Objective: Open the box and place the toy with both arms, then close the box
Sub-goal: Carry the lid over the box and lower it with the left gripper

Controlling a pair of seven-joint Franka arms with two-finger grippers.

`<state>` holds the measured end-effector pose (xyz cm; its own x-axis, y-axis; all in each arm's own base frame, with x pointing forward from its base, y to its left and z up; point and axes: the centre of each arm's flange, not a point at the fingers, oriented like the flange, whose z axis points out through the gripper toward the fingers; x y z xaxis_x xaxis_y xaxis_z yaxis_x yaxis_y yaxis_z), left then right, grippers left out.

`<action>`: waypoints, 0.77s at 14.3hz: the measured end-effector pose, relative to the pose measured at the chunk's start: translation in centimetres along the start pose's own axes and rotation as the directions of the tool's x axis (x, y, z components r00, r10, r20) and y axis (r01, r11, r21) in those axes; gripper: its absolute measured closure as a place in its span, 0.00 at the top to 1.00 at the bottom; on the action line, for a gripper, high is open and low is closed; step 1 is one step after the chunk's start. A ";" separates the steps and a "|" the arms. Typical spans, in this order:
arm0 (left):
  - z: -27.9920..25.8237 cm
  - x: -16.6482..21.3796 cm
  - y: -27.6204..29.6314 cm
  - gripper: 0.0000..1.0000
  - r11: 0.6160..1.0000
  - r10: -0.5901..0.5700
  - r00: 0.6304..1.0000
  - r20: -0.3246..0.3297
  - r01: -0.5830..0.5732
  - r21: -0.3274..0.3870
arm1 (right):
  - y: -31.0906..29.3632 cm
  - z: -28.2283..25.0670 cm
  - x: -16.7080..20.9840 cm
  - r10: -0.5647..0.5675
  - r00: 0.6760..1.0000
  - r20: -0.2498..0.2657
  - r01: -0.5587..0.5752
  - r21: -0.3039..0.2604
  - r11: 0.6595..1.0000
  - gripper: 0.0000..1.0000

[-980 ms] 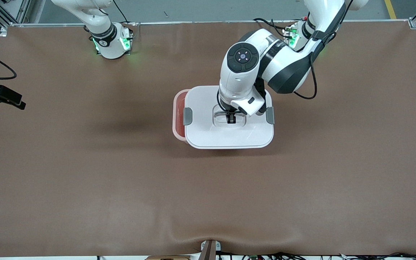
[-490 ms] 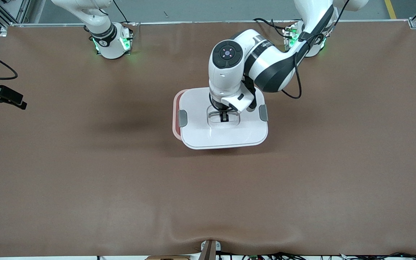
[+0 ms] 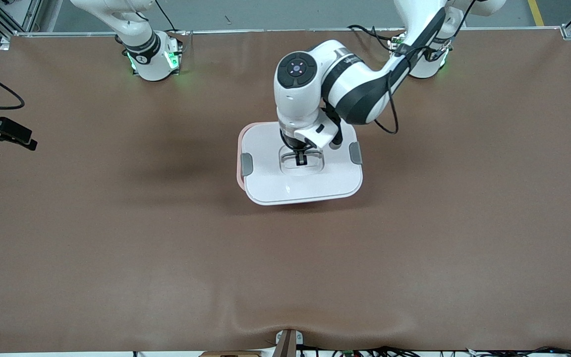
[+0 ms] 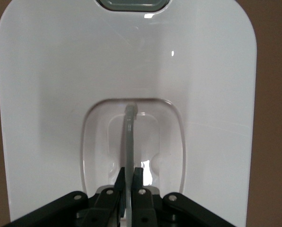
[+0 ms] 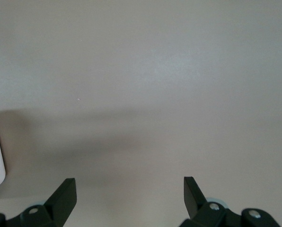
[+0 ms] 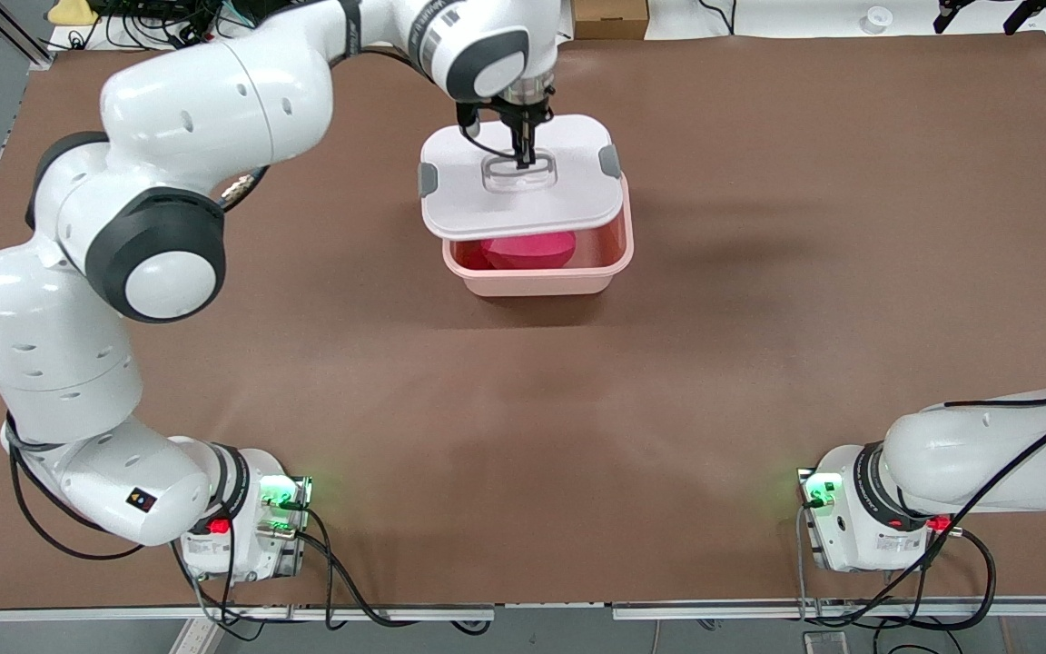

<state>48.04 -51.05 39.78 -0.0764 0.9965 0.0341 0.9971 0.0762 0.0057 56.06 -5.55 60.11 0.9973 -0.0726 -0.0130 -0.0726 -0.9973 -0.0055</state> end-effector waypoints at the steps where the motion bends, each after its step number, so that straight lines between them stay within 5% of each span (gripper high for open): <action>1: 0.6 -0.4 -0.3 0.07 1.000 0.005 1.000 -0.006 -0.005 0.004 | -0.2 0.0 0.0 -0.002 1.000 0.000 0.002 0.004 1.000 1.00; 11: 1.7 -1.8 -1.5 0.07 0.998 -0.022 0.999 -0.031 0.020 -0.064 | -0.7 0.0 0.0 -0.008 1.000 -0.002 0.008 0.027 1.000 1.00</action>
<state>46.72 -52.93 38.04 -0.0982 0.9930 0.0654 0.9931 0.0936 0.0702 56.14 -4.82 60.13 0.9978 -0.0649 -0.0107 -0.0652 -0.9973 -0.0325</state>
